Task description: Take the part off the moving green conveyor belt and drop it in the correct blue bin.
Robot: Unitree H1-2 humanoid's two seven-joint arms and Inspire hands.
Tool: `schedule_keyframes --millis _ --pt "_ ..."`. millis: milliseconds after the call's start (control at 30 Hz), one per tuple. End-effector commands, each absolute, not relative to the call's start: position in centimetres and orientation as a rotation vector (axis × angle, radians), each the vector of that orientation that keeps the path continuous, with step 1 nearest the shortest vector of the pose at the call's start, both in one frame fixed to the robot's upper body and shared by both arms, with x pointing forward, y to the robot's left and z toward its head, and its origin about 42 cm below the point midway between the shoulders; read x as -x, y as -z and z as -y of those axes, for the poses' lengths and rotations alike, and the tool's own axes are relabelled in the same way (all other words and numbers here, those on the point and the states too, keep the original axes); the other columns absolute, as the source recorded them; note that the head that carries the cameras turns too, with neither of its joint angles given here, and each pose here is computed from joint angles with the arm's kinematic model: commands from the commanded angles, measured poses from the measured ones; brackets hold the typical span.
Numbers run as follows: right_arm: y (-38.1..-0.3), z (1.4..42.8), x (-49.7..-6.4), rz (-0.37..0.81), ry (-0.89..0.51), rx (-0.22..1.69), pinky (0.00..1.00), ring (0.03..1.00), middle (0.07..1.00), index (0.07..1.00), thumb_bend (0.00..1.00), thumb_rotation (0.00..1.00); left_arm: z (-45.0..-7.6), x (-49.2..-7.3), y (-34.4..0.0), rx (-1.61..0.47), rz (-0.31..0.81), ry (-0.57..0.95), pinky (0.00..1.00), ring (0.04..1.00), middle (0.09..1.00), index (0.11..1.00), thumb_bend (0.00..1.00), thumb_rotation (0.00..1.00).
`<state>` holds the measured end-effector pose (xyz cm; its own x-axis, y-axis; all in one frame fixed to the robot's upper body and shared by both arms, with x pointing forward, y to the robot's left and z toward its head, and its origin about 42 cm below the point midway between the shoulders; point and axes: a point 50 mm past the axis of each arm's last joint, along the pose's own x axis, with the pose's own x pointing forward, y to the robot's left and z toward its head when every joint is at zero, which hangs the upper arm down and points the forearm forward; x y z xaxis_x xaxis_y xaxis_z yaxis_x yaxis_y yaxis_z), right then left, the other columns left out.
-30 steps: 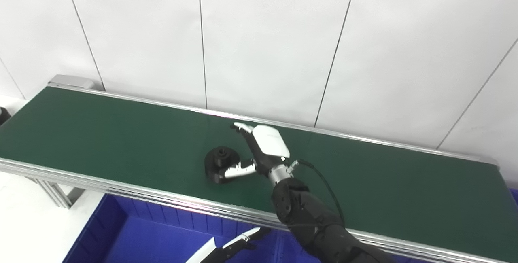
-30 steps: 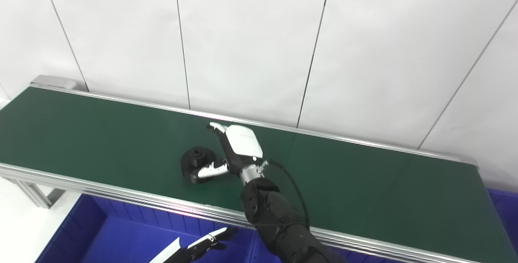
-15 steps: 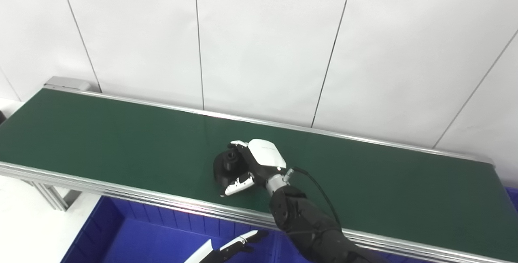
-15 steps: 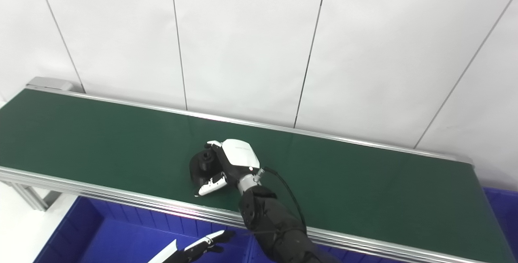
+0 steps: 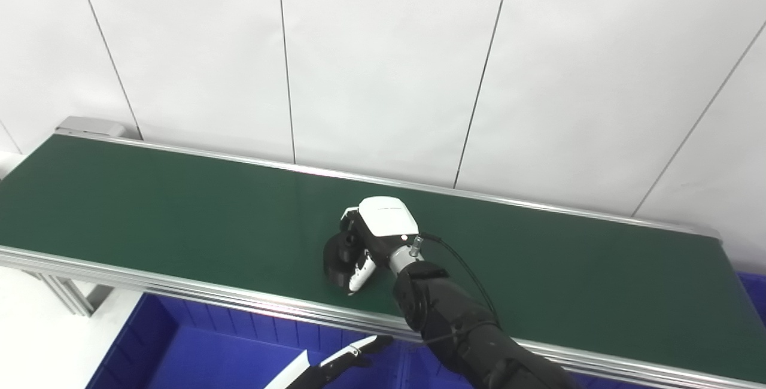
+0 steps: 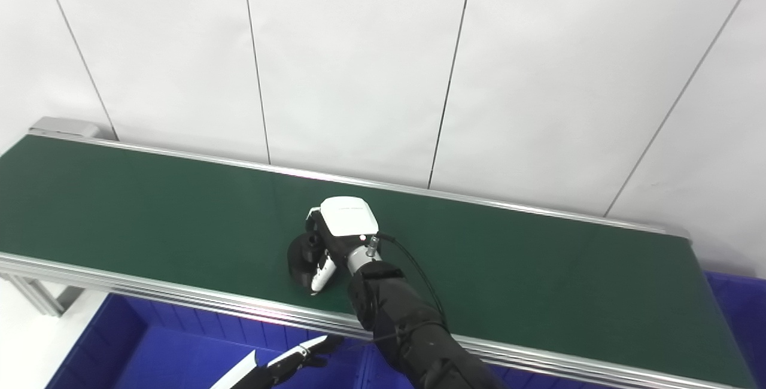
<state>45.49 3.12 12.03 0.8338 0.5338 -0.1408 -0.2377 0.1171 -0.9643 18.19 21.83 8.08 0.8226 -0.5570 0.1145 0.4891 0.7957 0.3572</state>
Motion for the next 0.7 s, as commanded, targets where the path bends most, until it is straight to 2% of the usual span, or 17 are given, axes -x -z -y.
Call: schedule_keyframes --millis 0,133,400,667 --pt "-8.2 -4.7 -41.9 0.182 -0.723 1.355 0.41 0.448 0.473 0.547 0.52 0.00 -22.0 -18.5 -9.2 -0.311 0.291 0.552 0.88 0.932 0.949 0.925 0.50 0.61" --pt "-8.2 -4.5 -41.9 0.198 -0.712 1.330 0.41 0.417 0.494 0.532 0.52 0.00 -22.1 -18.7 -9.2 -0.303 0.290 0.551 0.88 0.936 0.949 0.927 0.50 0.61" --pt "-8.0 -4.0 -42.0 0.193 -0.680 1.289 0.38 0.404 0.479 0.560 0.51 0.00 -22.2 -18.6 -9.0 -0.306 0.283 0.550 0.88 0.933 0.949 0.928 0.51 0.63" --pt "-9.1 -3.2 -42.8 0.226 -0.612 1.151 0.38 0.419 0.524 0.502 0.52 0.00 -22.4 -18.7 -8.8 -0.304 0.273 0.549 0.88 0.934 0.950 0.927 0.52 0.63"
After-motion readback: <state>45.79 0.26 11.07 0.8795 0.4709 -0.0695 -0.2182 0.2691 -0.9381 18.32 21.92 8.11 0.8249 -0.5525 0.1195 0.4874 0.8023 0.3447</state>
